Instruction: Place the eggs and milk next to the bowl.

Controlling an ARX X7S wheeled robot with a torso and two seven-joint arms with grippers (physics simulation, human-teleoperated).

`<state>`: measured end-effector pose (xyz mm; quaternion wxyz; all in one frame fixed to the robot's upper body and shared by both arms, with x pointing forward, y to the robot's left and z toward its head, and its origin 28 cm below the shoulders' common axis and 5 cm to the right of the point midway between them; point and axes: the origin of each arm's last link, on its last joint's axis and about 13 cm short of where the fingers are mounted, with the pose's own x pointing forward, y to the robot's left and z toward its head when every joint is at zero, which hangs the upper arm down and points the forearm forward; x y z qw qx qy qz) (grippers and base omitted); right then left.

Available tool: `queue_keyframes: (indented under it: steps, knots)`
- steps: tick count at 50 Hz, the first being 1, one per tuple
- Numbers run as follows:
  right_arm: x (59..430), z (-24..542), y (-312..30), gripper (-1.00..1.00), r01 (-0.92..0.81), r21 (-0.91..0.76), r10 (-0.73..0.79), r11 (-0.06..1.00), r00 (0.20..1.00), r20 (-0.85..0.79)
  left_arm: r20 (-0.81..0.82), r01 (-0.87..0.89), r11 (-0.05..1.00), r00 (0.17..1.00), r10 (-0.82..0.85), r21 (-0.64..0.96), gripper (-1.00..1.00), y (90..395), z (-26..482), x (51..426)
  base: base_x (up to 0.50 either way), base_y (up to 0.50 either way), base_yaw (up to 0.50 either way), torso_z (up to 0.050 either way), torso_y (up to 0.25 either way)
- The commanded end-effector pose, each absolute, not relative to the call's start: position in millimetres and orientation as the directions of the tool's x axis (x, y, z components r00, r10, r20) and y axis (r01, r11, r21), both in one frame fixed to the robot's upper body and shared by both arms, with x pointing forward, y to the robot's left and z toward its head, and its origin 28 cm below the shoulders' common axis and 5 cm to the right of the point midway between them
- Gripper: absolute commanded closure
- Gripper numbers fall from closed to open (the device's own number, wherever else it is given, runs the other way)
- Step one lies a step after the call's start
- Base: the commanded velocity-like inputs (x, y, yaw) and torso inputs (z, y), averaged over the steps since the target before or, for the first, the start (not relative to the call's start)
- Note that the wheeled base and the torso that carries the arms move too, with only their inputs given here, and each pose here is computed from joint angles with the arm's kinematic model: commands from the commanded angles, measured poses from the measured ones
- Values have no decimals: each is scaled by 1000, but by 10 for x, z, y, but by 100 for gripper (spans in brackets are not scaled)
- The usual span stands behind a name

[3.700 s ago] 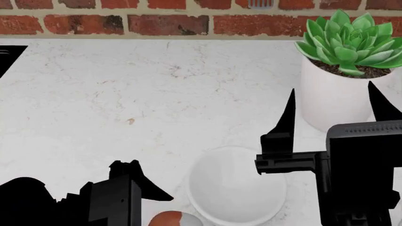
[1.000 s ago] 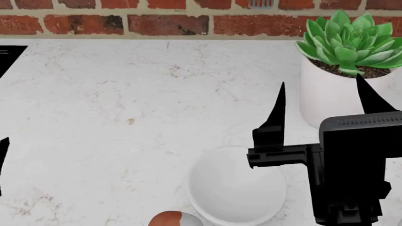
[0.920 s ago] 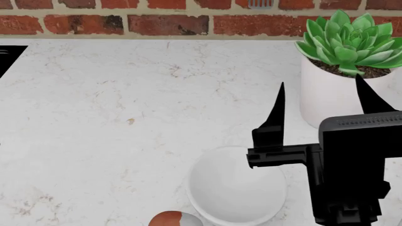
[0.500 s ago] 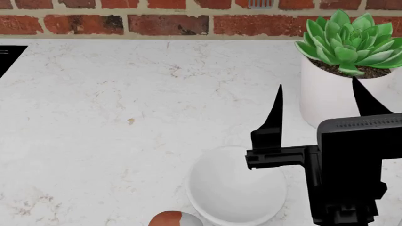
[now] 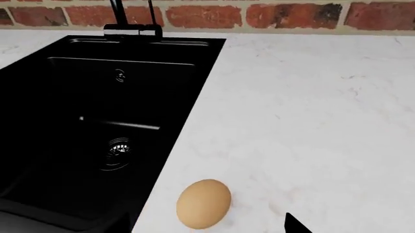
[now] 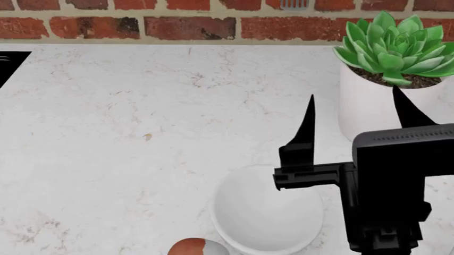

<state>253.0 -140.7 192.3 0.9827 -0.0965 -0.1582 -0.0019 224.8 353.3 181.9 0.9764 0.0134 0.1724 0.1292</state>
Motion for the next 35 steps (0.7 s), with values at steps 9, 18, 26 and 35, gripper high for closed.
queue_keyframes:
  steps: [9, 18, 26, 35]
  knots:
    - [2528, 1966, -1416, -100, 38, -186, 25, 982, 946, 323, -386, -212, 973, 893, 230, 89, -100, 3570, 1612, 2441, 0, 0, 0, 0, 0]
    - [2521, 1976, -1410, -100, 39, -187, 23, 982, 946, 322, -400, -215, 970, 883, 244, 116, -100, 3593, 1543, 2527, 0, 0, 0, 0, 0]
    - [2529, 1966, -1405, -100, 39, -191, 24, 981, 948, 318, -404, -221, 966, 878, 258, 138, -100, 3618, 1508, 2575, 0, 0, 0, 0, 0]
    - [2534, 1964, -1403, -100, 41, -194, 23, 980, 949, 315, -417, -210, 968, 874, 250, 141, -100, 3626, 1440, 2666, 0, 0, 0, 0, 0]
